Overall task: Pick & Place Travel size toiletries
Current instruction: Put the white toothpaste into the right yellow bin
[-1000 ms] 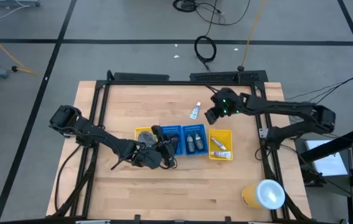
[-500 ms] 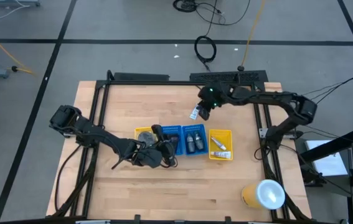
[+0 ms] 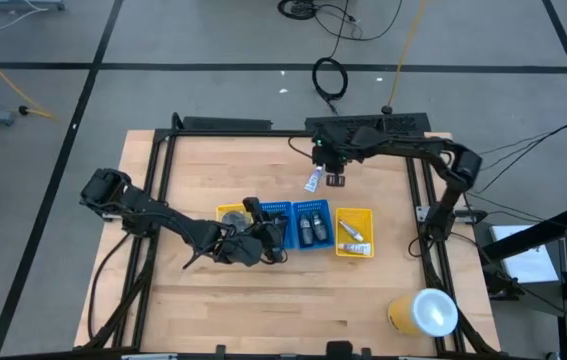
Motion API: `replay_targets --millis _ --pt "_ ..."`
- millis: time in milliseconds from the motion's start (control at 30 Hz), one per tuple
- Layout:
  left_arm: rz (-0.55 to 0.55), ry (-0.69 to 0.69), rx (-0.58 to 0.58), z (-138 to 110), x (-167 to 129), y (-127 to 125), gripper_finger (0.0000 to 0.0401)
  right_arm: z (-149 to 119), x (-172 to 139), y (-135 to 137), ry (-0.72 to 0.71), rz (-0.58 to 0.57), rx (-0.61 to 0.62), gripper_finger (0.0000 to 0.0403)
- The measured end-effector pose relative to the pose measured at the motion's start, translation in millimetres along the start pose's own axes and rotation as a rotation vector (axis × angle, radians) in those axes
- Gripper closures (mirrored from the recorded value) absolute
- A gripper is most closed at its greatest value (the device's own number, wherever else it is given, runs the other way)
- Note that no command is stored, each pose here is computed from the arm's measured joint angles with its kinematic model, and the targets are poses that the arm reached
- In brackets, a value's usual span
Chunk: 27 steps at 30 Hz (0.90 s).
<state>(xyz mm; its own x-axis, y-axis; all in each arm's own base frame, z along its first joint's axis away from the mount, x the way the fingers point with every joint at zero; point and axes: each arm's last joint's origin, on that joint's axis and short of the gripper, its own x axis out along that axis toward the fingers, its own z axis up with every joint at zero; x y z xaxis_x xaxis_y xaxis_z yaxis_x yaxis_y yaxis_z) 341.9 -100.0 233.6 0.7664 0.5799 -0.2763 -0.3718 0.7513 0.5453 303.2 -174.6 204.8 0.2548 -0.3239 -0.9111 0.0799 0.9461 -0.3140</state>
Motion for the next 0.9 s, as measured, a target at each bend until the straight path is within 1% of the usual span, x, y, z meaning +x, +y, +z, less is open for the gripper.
replay_targets --millis 133,233,333,400,467,533,667,900 --pt "-0.009 0.001 -0.002 -0.3 1.6 0.9 0.0281 3.3 12.6 2.8 0.023 0.014 -0.090 0.0305" --pt "-0.053 -0.005 -0.005 -0.4 3.0 0.6 0.0281 4.4 20.8 8.6 0.049 0.027 -0.184 0.0312" --pt "-0.102 -0.010 -0.004 -0.8 5.1 0.8 0.0281 7.9 20.3 12.3 0.058 -0.013 -0.274 0.0317" --pt "-0.114 -0.009 -0.005 -1.2 6.1 1.2 0.0281 11.8 19.2 14.3 0.057 -0.060 -0.319 0.0320" --pt "-0.114 -0.008 -0.008 -1.4 6.3 1.3 0.0281 16.3 18.6 15.4 0.049 -0.113 -0.340 0.0320" --pt "-0.114 -0.008 -0.007 -1.4 6.3 1.3 0.0281 19.8 17.9 15.8 0.028 -0.135 -0.360 0.0319" --pt "-0.115 -0.008 -0.007 -1.4 6.2 1.2 0.0281 20.7 18.1 17.1 -0.003 -0.095 -0.398 0.0312" --pt "-0.117 0.007 -0.003 -3.4 6.7 1.3 0.0281 20.7 18.2 17.2 -0.005 -0.091 -0.403 0.0286"
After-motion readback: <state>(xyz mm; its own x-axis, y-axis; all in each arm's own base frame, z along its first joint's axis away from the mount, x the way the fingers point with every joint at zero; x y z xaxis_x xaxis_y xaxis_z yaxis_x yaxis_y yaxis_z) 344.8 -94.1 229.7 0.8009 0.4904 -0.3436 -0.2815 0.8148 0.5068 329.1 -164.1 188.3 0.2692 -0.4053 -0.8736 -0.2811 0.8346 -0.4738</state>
